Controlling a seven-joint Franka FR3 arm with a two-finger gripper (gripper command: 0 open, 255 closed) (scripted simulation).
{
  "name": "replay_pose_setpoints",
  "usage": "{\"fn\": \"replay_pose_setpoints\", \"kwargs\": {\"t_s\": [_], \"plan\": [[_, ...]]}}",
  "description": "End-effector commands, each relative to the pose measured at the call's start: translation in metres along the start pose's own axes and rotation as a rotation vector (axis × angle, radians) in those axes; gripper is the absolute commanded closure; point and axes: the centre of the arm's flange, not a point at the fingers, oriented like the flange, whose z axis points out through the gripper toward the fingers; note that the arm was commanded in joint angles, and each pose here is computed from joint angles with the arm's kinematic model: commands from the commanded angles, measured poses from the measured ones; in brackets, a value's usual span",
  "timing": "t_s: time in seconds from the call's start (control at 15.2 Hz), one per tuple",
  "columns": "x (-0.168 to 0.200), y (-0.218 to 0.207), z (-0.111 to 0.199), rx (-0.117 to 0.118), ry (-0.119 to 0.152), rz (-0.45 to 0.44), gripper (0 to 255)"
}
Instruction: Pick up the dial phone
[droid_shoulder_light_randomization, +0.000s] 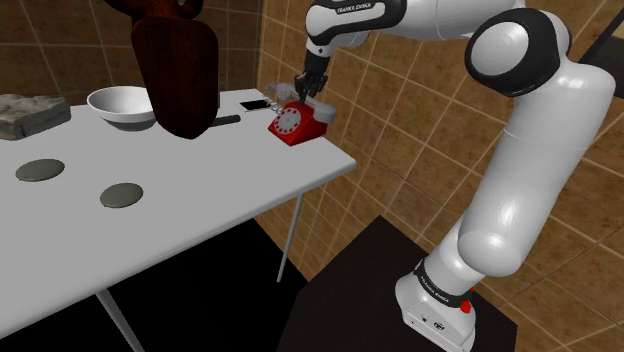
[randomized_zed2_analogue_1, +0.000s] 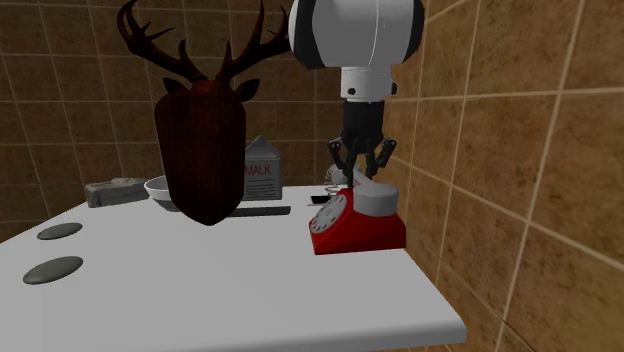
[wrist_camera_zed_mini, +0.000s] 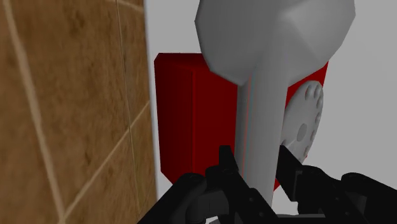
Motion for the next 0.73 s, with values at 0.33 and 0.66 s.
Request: {"fn": "replay_pose_setpoints", "kwargs": {"t_s": [0.33, 0.66], "plan": [[0.004, 0.000, -0.038, 0.000, 0.004, 0.000, 255], [0.006, 0.001, -0.060, 0.000, 0.004, 0.000, 255]]}}
